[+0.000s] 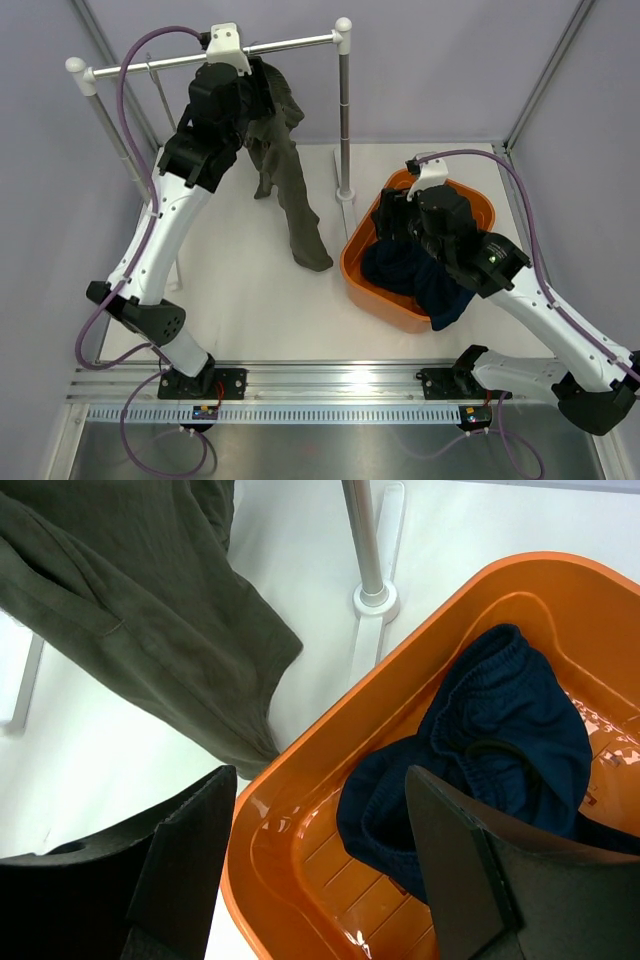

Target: Remove the shorts from the hanger

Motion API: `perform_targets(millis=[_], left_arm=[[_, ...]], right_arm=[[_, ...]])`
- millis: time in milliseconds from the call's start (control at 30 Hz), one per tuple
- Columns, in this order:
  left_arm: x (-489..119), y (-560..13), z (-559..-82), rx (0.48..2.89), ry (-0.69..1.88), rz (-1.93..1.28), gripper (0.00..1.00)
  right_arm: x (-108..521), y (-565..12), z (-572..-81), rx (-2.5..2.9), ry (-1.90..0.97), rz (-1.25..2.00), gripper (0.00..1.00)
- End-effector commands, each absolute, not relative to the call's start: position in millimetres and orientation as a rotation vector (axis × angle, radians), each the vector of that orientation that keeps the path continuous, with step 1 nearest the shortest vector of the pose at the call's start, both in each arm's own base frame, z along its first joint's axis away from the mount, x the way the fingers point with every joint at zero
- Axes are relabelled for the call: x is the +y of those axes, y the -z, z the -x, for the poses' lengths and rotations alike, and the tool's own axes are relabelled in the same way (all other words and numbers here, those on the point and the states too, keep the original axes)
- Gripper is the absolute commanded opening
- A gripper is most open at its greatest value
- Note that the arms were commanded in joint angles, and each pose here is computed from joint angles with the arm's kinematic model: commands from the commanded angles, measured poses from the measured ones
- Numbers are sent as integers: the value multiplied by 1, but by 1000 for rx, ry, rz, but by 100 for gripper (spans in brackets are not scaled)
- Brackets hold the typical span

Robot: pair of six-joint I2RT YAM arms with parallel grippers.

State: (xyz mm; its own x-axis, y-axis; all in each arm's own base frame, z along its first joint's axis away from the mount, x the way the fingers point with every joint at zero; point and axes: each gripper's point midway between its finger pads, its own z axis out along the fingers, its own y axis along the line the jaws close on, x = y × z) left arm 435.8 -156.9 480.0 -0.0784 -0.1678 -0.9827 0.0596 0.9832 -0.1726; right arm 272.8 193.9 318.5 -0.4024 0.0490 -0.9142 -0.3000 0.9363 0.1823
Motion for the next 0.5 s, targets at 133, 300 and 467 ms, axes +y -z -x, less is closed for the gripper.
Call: perform_targets(millis=[133, 300, 467], left_arm=[[-167, -513, -460, 1520, 262, 193, 55], [-169, -499, -475, 1545, 229, 218, 56], [-169, -489, -484, 1557, 209, 245, 55]], right_arm=[[177, -334, -267, 1931, -354, 147, 76], [174, -327, -267, 1949, -329, 155, 76], [176, -324, -269, 1957, -321, 166, 76]])
